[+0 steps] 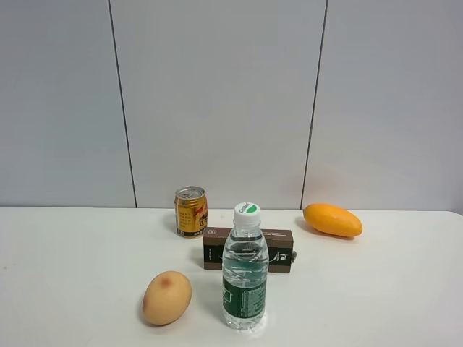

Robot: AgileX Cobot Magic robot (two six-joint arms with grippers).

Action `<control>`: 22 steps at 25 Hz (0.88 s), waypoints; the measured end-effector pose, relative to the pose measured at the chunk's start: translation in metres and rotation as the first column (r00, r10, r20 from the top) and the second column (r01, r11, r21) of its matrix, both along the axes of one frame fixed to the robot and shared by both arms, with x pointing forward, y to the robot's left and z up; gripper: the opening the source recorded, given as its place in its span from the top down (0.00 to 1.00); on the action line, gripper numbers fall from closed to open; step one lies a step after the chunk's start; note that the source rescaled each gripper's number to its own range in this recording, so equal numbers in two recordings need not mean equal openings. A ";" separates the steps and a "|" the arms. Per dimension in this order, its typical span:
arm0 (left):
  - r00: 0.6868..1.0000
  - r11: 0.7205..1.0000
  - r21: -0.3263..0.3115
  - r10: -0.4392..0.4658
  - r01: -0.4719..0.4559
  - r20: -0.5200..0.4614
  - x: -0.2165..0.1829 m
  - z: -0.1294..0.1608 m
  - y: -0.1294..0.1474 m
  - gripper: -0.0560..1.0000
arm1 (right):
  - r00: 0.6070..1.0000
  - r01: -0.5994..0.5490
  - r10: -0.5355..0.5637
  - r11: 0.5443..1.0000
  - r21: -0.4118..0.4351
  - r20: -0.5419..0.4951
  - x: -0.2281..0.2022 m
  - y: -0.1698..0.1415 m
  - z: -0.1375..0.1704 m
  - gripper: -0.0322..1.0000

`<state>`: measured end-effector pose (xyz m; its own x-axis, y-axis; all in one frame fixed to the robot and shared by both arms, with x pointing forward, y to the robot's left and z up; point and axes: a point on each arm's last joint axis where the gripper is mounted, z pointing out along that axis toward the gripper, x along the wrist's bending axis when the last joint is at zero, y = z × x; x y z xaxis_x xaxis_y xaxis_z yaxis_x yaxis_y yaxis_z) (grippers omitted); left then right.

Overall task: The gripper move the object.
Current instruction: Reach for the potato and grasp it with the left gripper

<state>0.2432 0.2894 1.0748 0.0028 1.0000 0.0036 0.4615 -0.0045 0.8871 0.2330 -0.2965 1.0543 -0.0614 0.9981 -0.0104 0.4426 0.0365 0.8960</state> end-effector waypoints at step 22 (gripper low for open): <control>0.921 0.962 -0.148 -0.265 0.230 -0.287 0.180 0.055 -0.026 0.00 | 1.000 0.000 0.000 1.000 0.000 0.000 0.000 0.000 0.000 0.00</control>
<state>0.4231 0.2630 1.1300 0.2340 0.9612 -0.1459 0.7038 -0.0639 0.7075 0.2330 -0.2965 1.0543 -0.0614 0.9981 -0.0104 0.4426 0.0365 0.8960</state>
